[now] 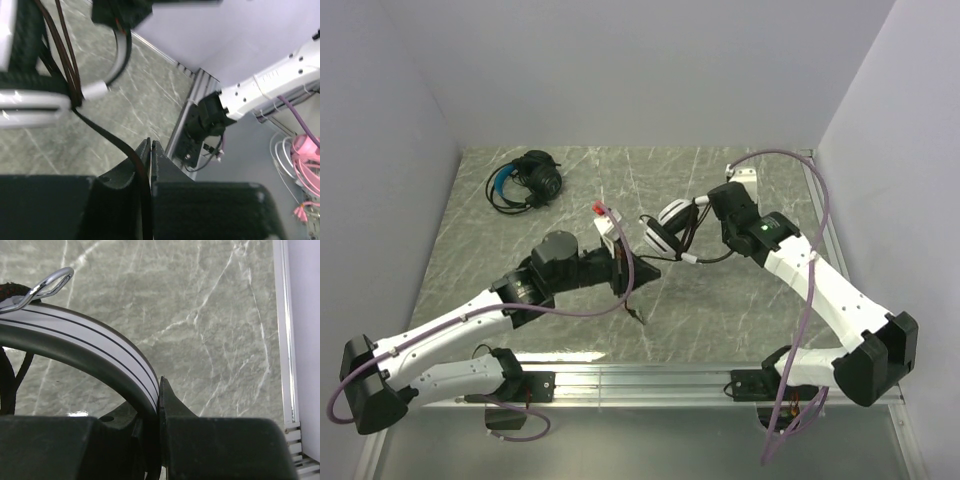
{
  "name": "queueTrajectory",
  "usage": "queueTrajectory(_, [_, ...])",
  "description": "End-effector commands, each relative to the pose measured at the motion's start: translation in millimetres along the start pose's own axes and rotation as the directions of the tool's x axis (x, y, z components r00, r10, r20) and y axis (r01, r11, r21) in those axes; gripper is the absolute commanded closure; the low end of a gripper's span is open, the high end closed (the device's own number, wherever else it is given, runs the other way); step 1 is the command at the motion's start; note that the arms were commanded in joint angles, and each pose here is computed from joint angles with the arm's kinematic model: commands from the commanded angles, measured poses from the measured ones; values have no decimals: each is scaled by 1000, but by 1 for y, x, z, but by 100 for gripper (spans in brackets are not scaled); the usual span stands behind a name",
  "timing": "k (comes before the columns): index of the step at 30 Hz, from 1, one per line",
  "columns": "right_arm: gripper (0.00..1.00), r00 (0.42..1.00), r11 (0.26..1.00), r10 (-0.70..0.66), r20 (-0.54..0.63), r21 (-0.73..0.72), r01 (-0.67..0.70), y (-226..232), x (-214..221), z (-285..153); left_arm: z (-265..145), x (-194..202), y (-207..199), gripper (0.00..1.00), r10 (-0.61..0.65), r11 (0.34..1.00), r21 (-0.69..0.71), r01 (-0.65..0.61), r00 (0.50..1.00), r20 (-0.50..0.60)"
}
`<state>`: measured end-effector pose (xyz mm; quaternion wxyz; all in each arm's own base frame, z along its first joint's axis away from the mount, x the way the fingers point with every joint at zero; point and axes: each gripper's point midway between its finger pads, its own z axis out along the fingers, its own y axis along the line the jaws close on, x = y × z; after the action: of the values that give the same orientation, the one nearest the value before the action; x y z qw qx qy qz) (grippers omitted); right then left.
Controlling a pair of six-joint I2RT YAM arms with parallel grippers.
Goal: Wrap the headphones
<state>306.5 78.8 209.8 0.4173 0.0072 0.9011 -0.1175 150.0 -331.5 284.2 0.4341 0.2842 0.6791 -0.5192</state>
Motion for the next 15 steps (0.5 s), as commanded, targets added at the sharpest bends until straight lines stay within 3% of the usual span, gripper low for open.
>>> queueTrajectory(1, [100, 996, 995, 47, 82, 79, -53, -3, -14, 7, -8, -45, -8, 90, 82, 997, -15, -82, 996, 42])
queueTrajectory(7, [100, 998, 995, -66, 10, 75, 65, 14, 6, 9, -22, -73, 25, 90, 152, 972, -186, -143, 988, 34])
queueTrajectory(15, [100, 976, 976, -214, -26, -49, 213, 46, 30, -10, -20, -100, 53, 92, 222, 956, -204, -211, 974, 36])
